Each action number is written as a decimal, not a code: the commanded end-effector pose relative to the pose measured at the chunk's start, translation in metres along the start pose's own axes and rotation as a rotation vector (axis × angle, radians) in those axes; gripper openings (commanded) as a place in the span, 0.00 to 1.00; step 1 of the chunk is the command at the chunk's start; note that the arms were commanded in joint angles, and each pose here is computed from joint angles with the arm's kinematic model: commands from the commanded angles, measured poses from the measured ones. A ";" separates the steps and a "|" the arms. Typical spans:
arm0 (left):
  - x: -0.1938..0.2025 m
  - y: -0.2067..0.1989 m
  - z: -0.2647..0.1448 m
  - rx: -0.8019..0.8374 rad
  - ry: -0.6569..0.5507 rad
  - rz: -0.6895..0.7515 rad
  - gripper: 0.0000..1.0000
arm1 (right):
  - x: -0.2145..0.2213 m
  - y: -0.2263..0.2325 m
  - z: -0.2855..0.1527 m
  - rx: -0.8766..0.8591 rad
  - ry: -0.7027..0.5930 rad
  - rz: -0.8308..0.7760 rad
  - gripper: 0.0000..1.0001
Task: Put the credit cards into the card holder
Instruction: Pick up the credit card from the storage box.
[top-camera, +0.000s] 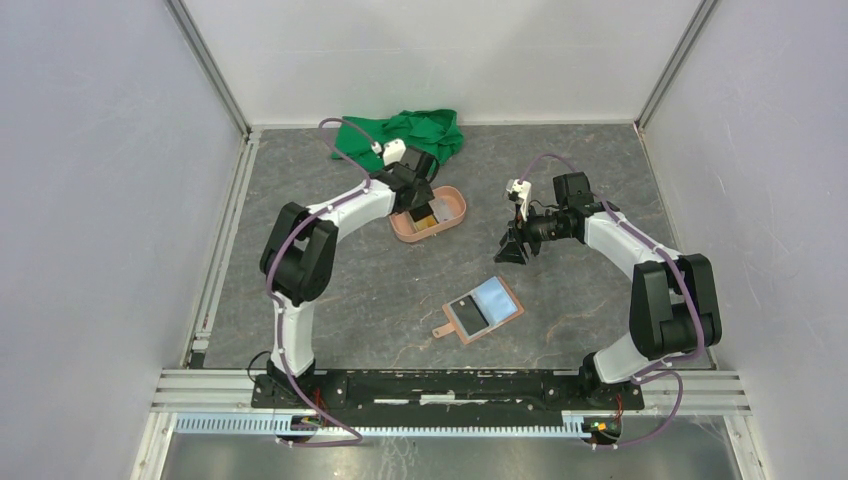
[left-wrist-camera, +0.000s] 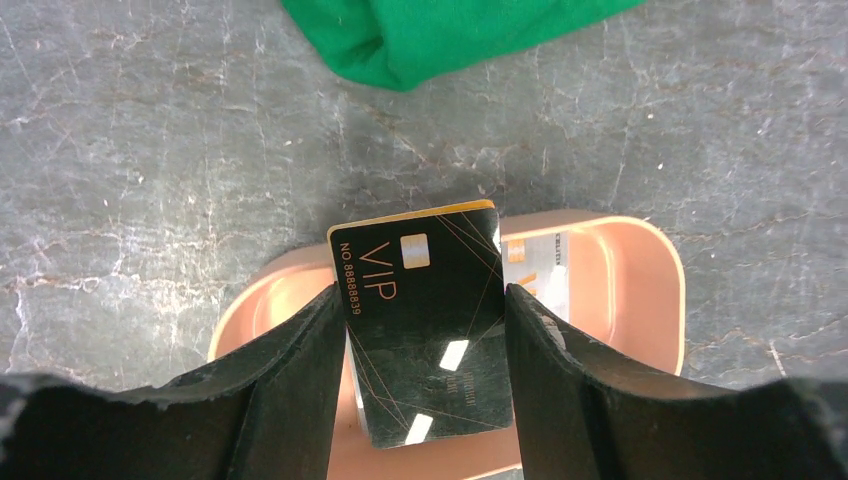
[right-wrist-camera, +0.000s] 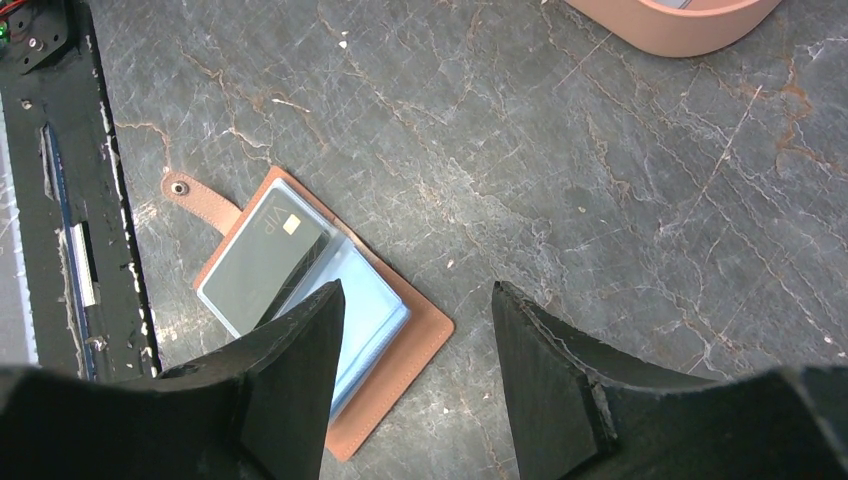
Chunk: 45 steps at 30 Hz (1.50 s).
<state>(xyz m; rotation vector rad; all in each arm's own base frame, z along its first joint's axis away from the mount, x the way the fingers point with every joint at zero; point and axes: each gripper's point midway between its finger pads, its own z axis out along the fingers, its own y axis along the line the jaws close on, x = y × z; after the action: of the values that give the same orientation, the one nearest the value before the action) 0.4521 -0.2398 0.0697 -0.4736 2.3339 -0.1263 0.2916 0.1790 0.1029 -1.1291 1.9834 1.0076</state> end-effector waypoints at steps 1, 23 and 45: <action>-0.022 -0.015 -0.012 0.130 -0.002 -0.066 0.52 | -0.013 -0.001 -0.001 -0.017 -0.031 -0.028 0.62; -0.026 -0.021 -0.032 0.466 -0.014 -0.085 0.44 | -0.024 0.004 0.005 -0.078 -0.090 0.009 0.62; -0.030 -0.030 -0.059 0.981 -0.115 0.071 0.35 | -0.154 -0.064 0.110 -0.035 -0.201 0.352 0.56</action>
<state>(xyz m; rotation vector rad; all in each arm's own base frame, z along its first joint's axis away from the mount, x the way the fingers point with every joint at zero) 0.4439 -0.2515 0.1033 -0.0823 2.0466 -1.0149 0.4199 0.3057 0.1498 -0.7455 2.0350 1.2671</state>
